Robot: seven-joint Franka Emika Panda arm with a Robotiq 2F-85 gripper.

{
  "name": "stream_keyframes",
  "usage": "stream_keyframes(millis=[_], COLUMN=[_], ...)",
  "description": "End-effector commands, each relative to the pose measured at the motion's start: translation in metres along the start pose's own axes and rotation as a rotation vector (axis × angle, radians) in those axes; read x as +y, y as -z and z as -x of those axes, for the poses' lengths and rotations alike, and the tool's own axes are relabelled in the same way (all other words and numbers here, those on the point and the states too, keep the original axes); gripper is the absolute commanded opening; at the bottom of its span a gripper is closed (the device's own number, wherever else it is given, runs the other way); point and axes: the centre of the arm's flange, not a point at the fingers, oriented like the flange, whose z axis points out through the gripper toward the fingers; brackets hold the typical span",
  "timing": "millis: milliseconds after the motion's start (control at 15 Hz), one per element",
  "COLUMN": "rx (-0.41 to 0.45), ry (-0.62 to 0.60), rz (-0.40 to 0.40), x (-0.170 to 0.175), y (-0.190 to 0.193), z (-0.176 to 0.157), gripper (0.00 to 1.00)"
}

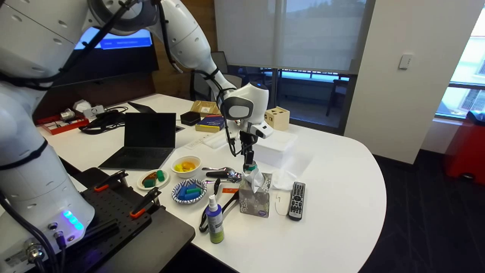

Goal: Move the sprite can to the right of the laptop

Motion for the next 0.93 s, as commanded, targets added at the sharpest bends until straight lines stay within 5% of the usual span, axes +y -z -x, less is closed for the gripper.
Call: stream_keyframes(millis=[0, 867], rx=[-0.022, -0.084], ry=[0.004, -0.010], rz=[-0.046, -0.062], x=[-0.001, -0.002], y=[-0.003, -0.013], z=[-0.010, -0.037], gripper=[1.00, 1.00])
